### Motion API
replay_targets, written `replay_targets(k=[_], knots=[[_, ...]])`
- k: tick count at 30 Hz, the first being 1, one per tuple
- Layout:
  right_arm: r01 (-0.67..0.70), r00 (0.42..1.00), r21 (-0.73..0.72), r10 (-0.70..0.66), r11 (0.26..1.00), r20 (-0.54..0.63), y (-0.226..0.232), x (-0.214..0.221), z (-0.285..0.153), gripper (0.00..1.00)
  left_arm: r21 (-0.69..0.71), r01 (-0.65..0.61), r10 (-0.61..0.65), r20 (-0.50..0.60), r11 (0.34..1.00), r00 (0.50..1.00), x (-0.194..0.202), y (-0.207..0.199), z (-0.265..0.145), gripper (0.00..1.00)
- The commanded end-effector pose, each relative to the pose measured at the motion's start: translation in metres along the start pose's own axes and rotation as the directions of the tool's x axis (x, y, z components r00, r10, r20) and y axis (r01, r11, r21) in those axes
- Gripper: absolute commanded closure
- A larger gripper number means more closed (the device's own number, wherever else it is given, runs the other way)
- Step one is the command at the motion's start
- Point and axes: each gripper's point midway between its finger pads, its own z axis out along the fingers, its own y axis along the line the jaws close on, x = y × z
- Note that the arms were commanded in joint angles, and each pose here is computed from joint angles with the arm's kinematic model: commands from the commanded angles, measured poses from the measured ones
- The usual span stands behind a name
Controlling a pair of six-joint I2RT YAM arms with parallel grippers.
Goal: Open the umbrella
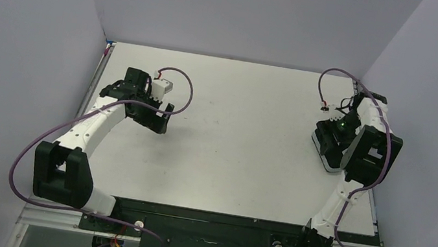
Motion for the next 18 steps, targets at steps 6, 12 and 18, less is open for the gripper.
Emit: replay_targets(k=[6, 12, 18], knots=[[-0.079, 0.992, -0.190, 0.096, 0.979, 0.084, 0.080, -0.012, 0.026, 0.32, 0.029, 0.002, -0.003, 0.031, 1.000, 1.000, -0.006, -0.006, 0.003, 0.03], [-0.087, 0.980, -0.258, 0.129, 0.962, 0.152, 0.147, -0.038, 0.046, 0.38, 0.032, 0.021, -0.022, 0.025, 0.999, 0.999, 0.001, -0.007, 0.007, 0.03], [-0.074, 0.959, -0.316, 0.154, 0.946, 0.236, 0.229, -0.085, 0.065, 0.32, 0.038, 0.057, -0.057, 0.008, 0.998, 0.998, 0.007, -0.009, 0.014, 0.03]])
